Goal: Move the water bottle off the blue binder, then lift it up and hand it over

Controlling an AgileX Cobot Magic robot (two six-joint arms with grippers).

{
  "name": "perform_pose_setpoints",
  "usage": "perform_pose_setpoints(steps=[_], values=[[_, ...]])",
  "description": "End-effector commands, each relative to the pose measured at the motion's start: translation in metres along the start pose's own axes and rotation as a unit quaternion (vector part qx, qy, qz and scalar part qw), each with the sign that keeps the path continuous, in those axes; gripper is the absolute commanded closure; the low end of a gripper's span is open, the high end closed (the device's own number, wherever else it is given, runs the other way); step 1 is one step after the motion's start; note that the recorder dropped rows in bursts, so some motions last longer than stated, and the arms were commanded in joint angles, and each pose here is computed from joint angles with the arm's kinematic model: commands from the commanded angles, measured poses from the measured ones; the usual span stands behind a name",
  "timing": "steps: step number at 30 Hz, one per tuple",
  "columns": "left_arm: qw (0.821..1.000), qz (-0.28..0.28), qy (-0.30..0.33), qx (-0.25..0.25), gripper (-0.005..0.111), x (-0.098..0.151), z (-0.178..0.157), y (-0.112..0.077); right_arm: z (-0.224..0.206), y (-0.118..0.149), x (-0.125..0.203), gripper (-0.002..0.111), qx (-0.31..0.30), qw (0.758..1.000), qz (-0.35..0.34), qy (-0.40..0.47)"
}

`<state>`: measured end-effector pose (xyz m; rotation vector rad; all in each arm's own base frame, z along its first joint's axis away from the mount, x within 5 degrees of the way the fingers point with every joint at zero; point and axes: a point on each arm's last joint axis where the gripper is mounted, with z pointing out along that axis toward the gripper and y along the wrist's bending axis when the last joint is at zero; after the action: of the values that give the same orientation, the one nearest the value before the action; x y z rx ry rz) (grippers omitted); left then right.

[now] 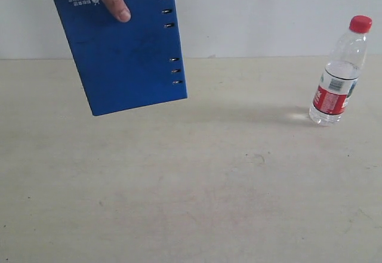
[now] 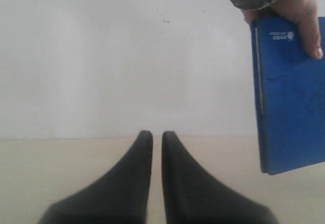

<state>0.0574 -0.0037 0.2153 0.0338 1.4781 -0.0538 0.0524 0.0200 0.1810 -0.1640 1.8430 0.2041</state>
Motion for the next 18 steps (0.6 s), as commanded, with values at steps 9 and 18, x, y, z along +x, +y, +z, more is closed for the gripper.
perform_pose_setpoints(steps=[9, 18], values=[[0.984, -0.055, 0.162, 0.041, 0.1, 0.03, -0.007, -0.008, 0.0, 0.0, -0.001, 0.108, 0.003, 1.0, 0.002, -0.002], [0.987, 0.025, 0.152, 0.045, 0.1, 0.029, -0.006, -0.007, 0.0, 0.0, -0.001, 0.108, 0.003, 1.0, 0.003, -0.002]])
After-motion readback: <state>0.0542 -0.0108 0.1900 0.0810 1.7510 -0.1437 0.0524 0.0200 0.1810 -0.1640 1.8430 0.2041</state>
